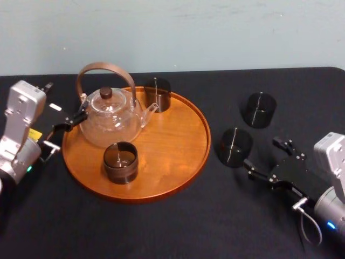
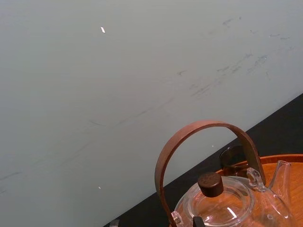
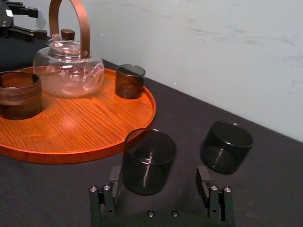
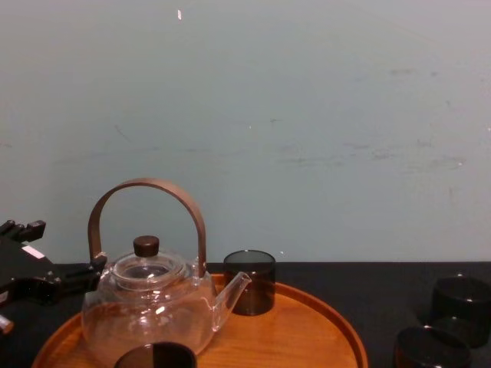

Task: Pick up the glass from the table and place it on the tray.

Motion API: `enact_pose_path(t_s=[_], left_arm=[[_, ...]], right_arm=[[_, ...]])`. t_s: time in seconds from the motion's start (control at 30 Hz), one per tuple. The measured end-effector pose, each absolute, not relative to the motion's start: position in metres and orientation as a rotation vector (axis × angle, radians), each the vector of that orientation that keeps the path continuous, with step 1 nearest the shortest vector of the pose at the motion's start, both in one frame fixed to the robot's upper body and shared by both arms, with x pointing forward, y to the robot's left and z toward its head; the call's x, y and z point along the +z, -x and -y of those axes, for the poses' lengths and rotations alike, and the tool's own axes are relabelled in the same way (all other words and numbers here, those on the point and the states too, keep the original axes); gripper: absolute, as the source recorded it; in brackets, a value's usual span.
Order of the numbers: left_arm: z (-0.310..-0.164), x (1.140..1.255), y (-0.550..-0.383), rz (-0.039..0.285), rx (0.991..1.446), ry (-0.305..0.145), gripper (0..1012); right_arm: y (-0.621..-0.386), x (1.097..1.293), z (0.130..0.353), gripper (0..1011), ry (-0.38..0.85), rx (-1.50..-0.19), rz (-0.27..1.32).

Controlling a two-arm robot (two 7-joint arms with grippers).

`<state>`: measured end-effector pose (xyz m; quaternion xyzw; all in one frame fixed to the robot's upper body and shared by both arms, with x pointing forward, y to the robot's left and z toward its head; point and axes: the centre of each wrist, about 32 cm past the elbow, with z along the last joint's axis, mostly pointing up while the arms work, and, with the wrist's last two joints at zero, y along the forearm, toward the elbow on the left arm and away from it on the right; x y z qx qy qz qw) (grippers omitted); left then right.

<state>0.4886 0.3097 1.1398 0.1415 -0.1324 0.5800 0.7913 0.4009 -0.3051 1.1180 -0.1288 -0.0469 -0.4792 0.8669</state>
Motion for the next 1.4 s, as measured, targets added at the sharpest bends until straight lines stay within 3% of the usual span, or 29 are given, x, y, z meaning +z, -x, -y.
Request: enact_pose_path(t_s=[1.4], left_arm=[[-0.31,1.14,-0.489,0.285,1.248,-0.305,1009]], right_arm=[[-0.455,1.1,0.286,1003,0.258,-0.934,0.037]])
